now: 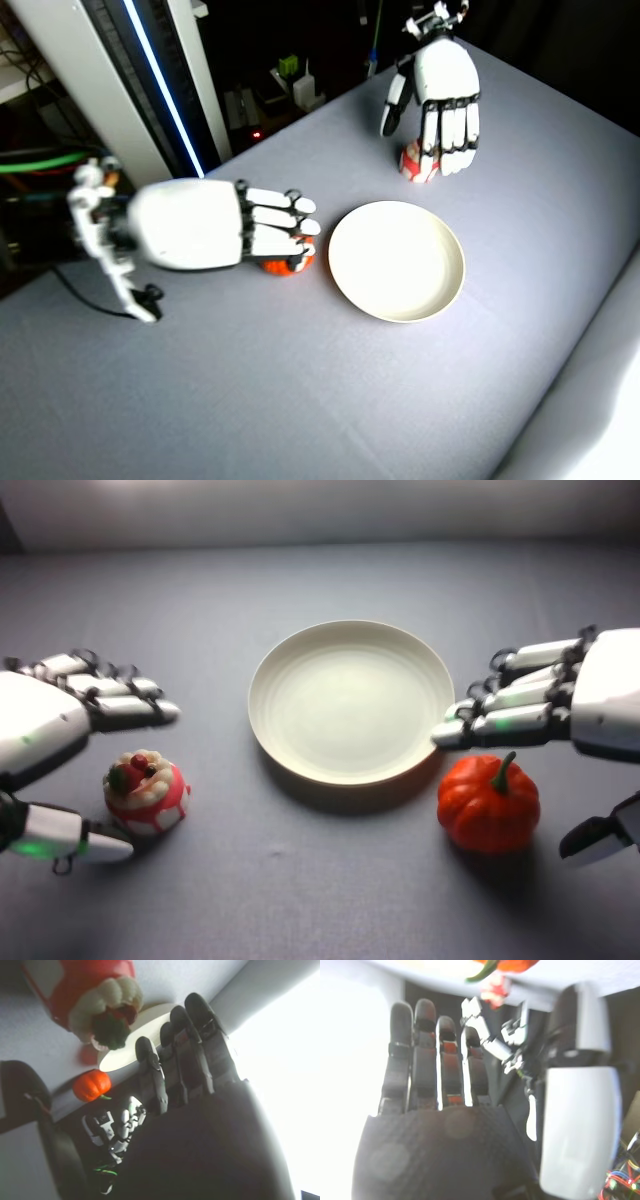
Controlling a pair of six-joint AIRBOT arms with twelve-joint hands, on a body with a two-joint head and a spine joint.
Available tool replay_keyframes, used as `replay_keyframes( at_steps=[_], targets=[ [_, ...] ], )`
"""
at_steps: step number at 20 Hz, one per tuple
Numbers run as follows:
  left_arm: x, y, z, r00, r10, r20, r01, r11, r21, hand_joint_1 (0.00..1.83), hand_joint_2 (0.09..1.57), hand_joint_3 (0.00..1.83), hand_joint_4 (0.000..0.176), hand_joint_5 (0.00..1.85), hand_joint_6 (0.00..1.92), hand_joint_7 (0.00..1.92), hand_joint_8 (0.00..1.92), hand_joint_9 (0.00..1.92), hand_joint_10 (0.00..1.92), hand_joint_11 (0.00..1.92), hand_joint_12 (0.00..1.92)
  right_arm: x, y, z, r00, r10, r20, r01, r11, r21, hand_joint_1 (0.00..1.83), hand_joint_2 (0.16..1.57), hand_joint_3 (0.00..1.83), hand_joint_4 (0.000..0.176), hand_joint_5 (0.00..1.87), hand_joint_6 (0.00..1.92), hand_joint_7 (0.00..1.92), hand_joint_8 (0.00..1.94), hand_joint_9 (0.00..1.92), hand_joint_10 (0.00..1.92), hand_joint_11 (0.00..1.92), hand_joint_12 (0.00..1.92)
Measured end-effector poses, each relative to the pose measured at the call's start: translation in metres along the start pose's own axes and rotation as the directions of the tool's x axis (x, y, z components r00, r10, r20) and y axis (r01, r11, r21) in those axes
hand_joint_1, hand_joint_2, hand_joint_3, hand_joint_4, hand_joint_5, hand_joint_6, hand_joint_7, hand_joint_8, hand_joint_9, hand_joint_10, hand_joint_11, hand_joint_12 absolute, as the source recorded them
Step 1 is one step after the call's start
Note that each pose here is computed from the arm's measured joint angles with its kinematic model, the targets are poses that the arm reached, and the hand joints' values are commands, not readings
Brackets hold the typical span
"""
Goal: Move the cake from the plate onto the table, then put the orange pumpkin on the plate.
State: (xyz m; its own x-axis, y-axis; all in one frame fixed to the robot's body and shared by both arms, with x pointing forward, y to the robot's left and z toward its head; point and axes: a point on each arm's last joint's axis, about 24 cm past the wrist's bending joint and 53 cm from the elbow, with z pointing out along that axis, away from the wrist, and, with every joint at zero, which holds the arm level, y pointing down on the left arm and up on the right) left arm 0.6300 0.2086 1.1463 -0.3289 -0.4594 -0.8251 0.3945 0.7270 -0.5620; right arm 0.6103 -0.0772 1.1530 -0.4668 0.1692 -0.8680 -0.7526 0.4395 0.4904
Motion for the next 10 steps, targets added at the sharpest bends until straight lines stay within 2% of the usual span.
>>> replay_keyframes(
  at_steps=[2, 3, 4, 5, 6, 7, 8, 9, 10],
  targets=[
    [-0.01, -0.006, -0.005, 0.9989, -0.01, 0.045, 0.009, 0.9996, 0.026, 0.88, 0.85, 0.0, 0.057, 0.33, 0.0, 0.25, 0.0, 0.32, 0.0, 0.0, 1.06, 0.007, -0.005, 0.008, 1.0, 0.012, -0.025, -0.012, 1.0, 0.009, 0.97, 0.83, 0.0, 0.059, 0.29, 0.0, 0.43, 0.0, 0.64, 0.01, 0.33, 1.05],
    [-0.011, -0.008, -0.007, 0.9985, -0.016, 0.052, 0.014, 0.9993, 0.034, 0.87, 0.86, 0.0, 0.059, 0.32, 0.0, 0.23, 0.0, 0.3, 0.0, 0.0, 1.01, 0.01, -0.007, 0.01, 0.999, 0.01, -0.034, -0.01, 1.0, 0.015, 1.02, 0.82, 0.0, 0.051, 0.3, 0.0, 0.43, 0.0, 0.6, 0.0, 0.3, 1.04],
    [-0.013, -0.012, -0.008, 0.9976, -0.023, 0.065, 0.02, 0.9985, 0.051, 0.86, 0.86, 0.0, 0.061, 0.32, 0.0, 0.22, 0.0, 0.26, 0.0, 0.0, 0.95, 0.014, -0.01, 0.012, 0.999, 0.004, -0.046, -0.003, 1.0, 0.022, 1.01, 0.84, 0.0, 0.061, 0.3, 0.0, 0.4, 0.0, 0.56, 0.0, 0.3, 1.04],
    [-0.013, -0.012, -0.009, 0.9973, -0.026, 0.068, 0.022, 0.9983, 0.053, 0.88, 0.85, 0.0, 0.063, 0.32, 0.0, 0.21, 0.0, 0.24, 0.0, 0.0, 0.92, 0.017, -0.013, 0.012, 0.998, -0.004, -0.057, 0.006, 0.999, 0.032, 1.0, 0.85, 0.01, 0.063, 0.29, 0.0, 0.38, 0.0, 0.53, 0.0, 0.28, 1.04],
    [-0.014, -0.01, -0.01, 0.9968, -0.033, 0.073, 0.03, 0.9984, 0.048, 0.87, 0.85, 0.0, 0.074, 0.32, 0.0, 0.21, 0.0, 0.24, 0.0, 0.0, 0.89, 0.019, -0.016, 0.013, 0.998, -0.008, -0.066, 0.011, 0.999, 0.043, 1.01, 0.87, 0.01, 0.046, 0.31, 0.01, 0.4, 0.01, 0.54, 0.01, 0.29, 1.05],
    [-0.016, -0.009, -0.011, 0.9959, -0.038, 0.082, 0.034, 0.9984, 0.044, 0.85, 0.86, 0.0, 0.083, 0.32, 0.0, 0.21, 0.0, 0.26, 0.01, 0.0, 0.89, 0.02, -0.018, 0.013, 0.997, -0.01, -0.072, 0.014, 0.999, 0.052, 1.13, 0.88, 0.0, 0.0, 0.44, 0.0, 0.53, 0.01, 0.78, 0.08, 0.56, 1.02],
    [-0.016, -0.009, -0.011, 0.9959, -0.038, 0.083, 0.034, 0.9984, 0.045, 0.85, 0.86, 0.0, 0.083, 0.32, 0.0, 0.21, 0.0, 0.26, 0.01, 0.0, 0.89, 0.02, -0.018, 0.013, 0.997, -0.011, -0.072, 0.015, 0.998, 0.053, 1.13, 0.88, 0.0, 0.0, 0.44, 0.0, 0.53, 0.01, 0.78, 0.08, 0.56, 1.02],
    [-0.016, -0.009, -0.011, 0.9957, -0.041, 0.083, 0.037, 0.9983, 0.045, 0.85, 0.86, 0.0, 0.085, 0.32, 0.0, 0.22, 0.0, 0.27, 0.01, 0.0, 0.89, 0.021, -0.019, 0.014, 0.997, -0.011, -0.073, 0.015, 0.999, 0.053, 1.2, 0.9, 0.0, 0.0, 0.56, 0.01, 0.63, 0.03, 0.91, 0.13, 0.76, 1.02],
    [-0.016, -0.009, -0.011, 0.9956, -0.043, 0.084, 0.039, 0.9981, 0.047, 0.85, 0.85, 0.0, 0.089, 0.32, 0.0, 0.22, 0.0, 0.26, 0.01, 0.0, 0.87, 0.021, -0.018, 0.015, 0.998, -0.003, -0.068, 0.006, 0.999, 0.051, 1.24, 0.96, 0.01, 0.0, 0.68, 0.0, 0.7, 0.05, 0.9, 0.59, 0.9, 1.17]
  ],
)
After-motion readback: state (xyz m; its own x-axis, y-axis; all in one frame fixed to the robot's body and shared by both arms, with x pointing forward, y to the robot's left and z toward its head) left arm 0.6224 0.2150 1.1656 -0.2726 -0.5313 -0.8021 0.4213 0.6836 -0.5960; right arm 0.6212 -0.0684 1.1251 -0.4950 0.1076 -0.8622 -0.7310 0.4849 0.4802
